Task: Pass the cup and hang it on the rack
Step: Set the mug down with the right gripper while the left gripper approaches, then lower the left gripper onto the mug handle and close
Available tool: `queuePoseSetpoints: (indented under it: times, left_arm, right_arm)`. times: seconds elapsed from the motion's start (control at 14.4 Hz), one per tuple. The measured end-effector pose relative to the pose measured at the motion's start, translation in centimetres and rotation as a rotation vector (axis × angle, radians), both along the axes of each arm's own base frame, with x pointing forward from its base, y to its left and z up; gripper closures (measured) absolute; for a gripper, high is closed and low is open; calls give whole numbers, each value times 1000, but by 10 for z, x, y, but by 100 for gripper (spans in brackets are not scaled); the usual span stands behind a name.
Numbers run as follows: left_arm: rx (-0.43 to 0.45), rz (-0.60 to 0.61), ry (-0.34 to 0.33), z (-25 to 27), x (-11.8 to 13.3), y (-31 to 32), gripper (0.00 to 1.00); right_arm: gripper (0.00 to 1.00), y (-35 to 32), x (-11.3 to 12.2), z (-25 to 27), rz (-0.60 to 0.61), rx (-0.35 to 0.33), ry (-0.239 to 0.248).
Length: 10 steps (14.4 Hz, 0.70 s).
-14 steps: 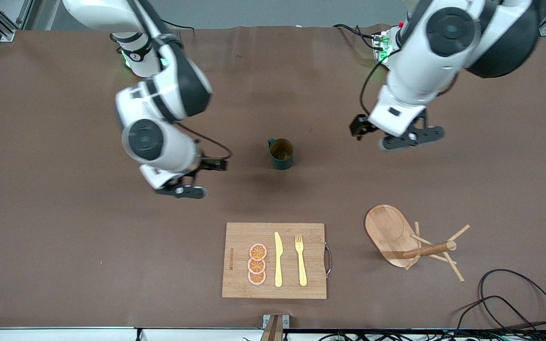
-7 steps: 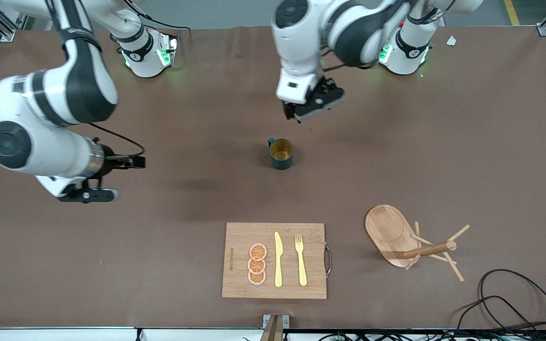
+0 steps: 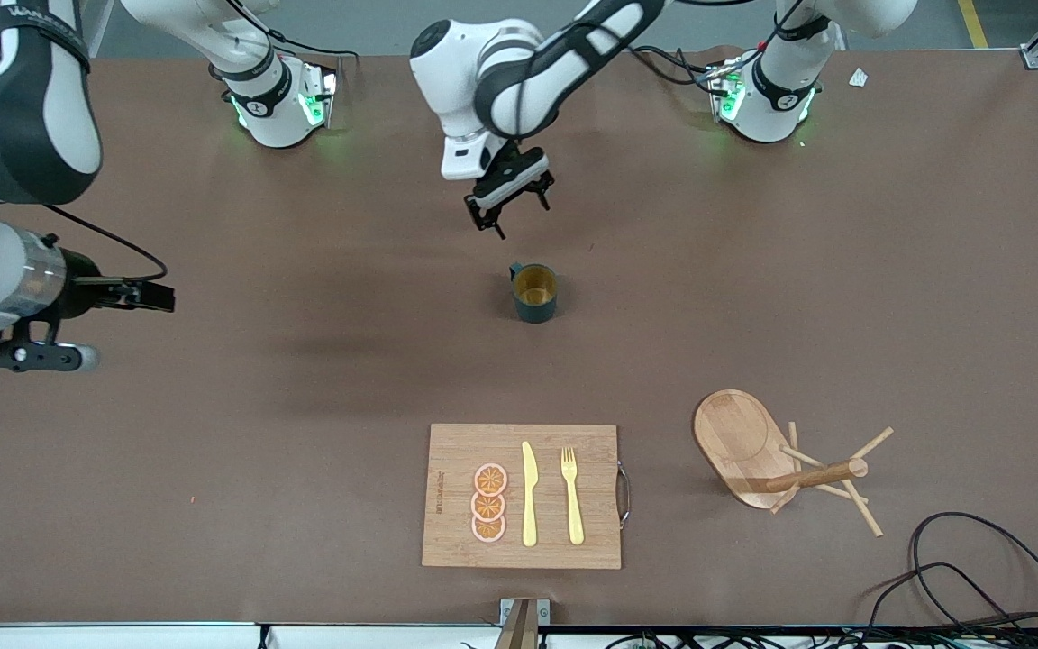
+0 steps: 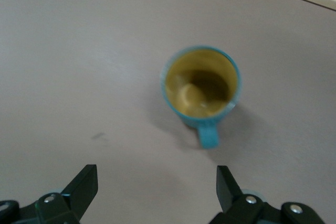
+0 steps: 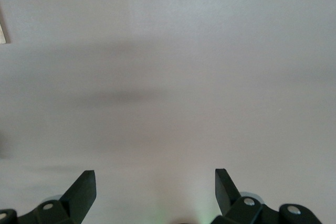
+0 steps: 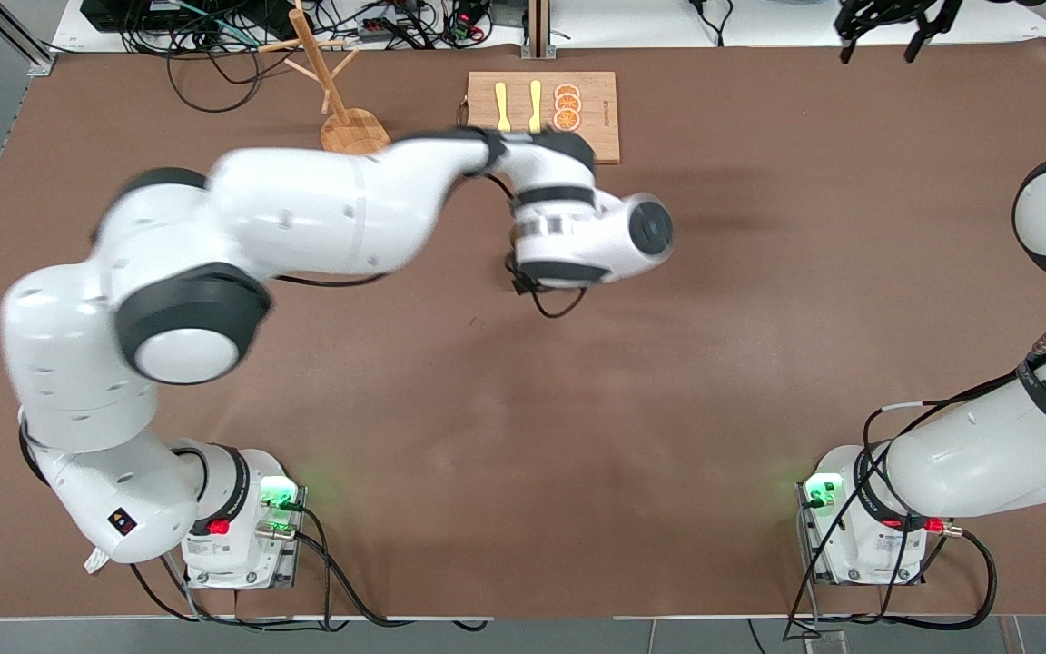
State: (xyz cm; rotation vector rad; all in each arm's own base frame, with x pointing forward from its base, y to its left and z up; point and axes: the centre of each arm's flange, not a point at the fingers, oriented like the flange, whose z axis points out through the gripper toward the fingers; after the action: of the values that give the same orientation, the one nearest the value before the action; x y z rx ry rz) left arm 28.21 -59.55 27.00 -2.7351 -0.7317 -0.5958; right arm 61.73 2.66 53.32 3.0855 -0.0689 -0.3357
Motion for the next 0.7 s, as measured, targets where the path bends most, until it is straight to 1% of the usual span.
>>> queuePoseSetpoints:
  times: [0.21, 0.28, 0.49, 0.63, 0.7]
  left_arm:
    - [29, -19, -114, -49, -3, -17, 0]
    - [44, -20, -140, -64, -2, -18, 0]
    - [91, -21, -198, -95, 1, -18, 0]
    - [95, -8, -230, -103, 4, -21, 0]
    - [95, -4, -235, -105, 6, -23, 2]
  right_arm:
    - [0, -42, -4, 9, 22, 19, 23]
    - [0, -57, -5, 13, 29, 27, 27]
    - [0, -86, -8, 19, 33, 40, 29]
    - [0, -89, -11, 19, 32, 44, 44]
    - [0, -87, -11, 21, 35, 45, 46]
